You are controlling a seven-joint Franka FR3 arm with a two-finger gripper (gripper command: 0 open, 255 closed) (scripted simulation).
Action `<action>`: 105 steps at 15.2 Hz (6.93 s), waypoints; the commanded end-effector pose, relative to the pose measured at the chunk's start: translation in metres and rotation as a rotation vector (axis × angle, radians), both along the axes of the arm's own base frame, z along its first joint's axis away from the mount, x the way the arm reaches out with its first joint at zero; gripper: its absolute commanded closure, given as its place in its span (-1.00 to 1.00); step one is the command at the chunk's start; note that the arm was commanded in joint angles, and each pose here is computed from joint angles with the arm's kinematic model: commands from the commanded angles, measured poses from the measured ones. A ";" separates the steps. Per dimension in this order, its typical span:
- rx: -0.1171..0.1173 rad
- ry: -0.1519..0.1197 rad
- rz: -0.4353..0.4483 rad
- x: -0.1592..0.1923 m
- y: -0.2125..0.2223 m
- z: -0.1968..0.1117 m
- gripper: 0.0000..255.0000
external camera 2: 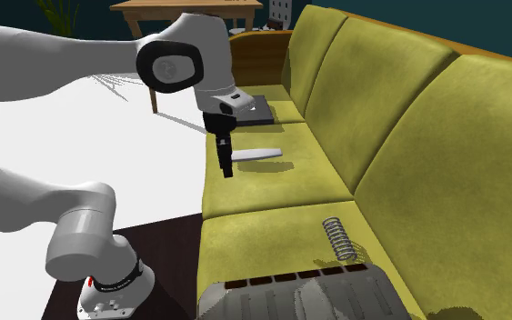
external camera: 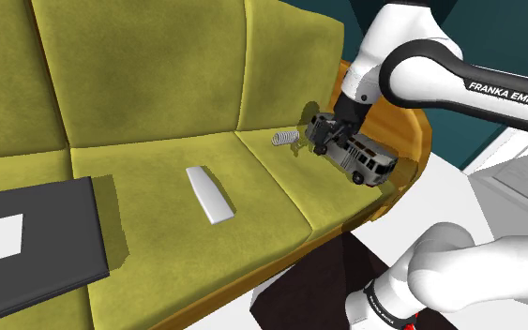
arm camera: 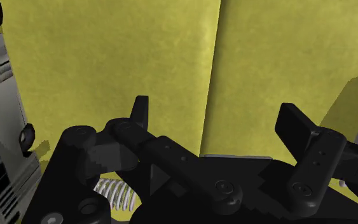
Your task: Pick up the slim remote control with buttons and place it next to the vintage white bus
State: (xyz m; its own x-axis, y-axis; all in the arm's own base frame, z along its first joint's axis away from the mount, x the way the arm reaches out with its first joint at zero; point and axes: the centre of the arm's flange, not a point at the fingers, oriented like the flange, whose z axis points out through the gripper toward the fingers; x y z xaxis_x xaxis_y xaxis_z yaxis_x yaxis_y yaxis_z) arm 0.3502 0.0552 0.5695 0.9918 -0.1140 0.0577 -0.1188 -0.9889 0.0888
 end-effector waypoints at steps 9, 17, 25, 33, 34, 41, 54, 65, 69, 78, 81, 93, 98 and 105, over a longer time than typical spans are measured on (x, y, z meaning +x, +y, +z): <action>0.035 0.019 -0.002 0.063 0.096 -0.059 -1.00; 0.063 0.034 -0.003 0.113 0.175 -0.103 -1.00; 0.089 0.049 -0.004 0.161 0.250 -0.143 -1.00; 0.089 0.049 -0.004 0.161 0.250 -0.183 -1.00; 0.089 0.049 -0.004 0.161 0.250 -0.183 -1.00; 0.089 0.049 -0.004 0.161 0.250 -0.183 1.00; 0.089 0.049 -0.004 0.161 0.250 -0.162 1.00; 0.089 0.049 -0.004 0.161 0.250 -0.104 1.00; 0.089 0.049 -0.004 0.161 0.250 -0.083 1.00; 0.089 0.049 -0.004 0.161 0.250 -0.035 1.00; 0.089 0.049 -0.004 0.161 0.250 -0.020 1.00; 0.089 0.049 -0.004 0.156 0.224 0.033 1.00; 0.089 0.049 -0.004 0.146 0.159 0.033 1.00; 0.089 0.049 -0.004 0.131 0.068 0.034 1.00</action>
State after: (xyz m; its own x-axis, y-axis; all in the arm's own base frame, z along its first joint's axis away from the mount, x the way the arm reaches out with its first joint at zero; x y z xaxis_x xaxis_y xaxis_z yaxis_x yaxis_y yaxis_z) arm 0.4814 0.1372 0.6028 0.9925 -0.1225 -0.0015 -0.1225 -0.9924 0.0069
